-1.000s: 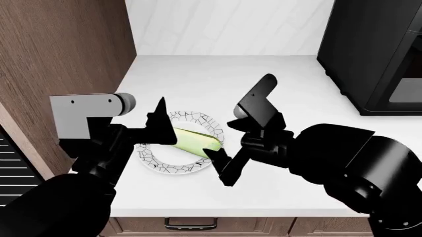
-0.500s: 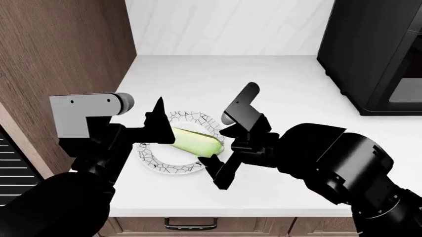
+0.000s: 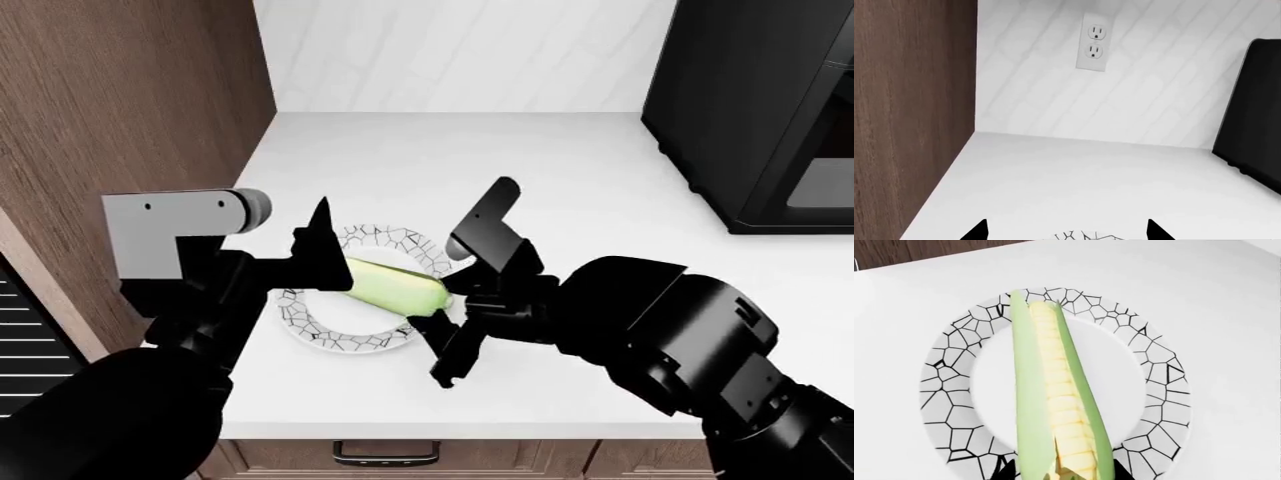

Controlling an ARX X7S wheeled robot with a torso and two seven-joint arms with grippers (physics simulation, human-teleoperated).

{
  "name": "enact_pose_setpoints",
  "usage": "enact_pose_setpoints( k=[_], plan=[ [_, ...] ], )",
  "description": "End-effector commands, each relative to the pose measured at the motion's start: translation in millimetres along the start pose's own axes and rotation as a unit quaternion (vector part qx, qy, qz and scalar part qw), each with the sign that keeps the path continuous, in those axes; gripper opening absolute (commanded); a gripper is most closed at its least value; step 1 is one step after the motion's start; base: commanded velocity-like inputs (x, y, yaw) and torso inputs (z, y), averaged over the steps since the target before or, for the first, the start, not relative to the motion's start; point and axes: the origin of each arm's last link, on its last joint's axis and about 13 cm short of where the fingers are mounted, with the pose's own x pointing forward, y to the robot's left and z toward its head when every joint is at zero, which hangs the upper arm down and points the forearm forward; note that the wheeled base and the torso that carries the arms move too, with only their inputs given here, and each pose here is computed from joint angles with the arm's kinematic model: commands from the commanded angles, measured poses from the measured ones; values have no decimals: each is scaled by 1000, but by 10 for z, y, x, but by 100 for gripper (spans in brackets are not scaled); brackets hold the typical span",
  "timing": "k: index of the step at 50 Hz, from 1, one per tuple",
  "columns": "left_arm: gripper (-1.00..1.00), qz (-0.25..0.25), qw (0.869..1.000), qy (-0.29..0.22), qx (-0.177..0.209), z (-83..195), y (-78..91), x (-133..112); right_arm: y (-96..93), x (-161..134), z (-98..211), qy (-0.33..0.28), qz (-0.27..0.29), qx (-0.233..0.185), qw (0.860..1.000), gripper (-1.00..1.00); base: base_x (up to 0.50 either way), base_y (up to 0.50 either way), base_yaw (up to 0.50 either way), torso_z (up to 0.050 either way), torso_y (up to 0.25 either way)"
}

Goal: Place the corn on the rack of the oven.

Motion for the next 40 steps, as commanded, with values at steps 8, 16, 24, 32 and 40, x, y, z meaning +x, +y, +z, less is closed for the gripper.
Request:
enact_pose_setpoints(
  k=[8, 16, 24, 32, 40],
  plan=[
    [100, -4, 1000, 2, 2, 9, -4, 4, 12, -80, 72, -9, -9, -13, 1000, -100, 0, 0, 0, 0, 0],
    [100, -6, 1000, -4, 4, 48, -19, -19, 35, -215, 159, -33, -26, -23, 999, -100, 0, 0, 0, 0, 0],
    [100, -8, 1000, -12, 5, 86, -28, -44, 81, -395, 248, -68, -48, -28, 996, -100, 0, 0, 0, 0, 0],
    [100, -13, 999, -30, 3, 147, -36, -85, 144, -533, 212, -94, -90, -10, 991, -100, 0, 0, 0, 0, 0],
    [100, -16, 999, -35, 6, 161, -41, -108, 183, -625, 169, -103, -119, 0, 988, -100, 0, 0, 0, 0, 0]
  ],
)
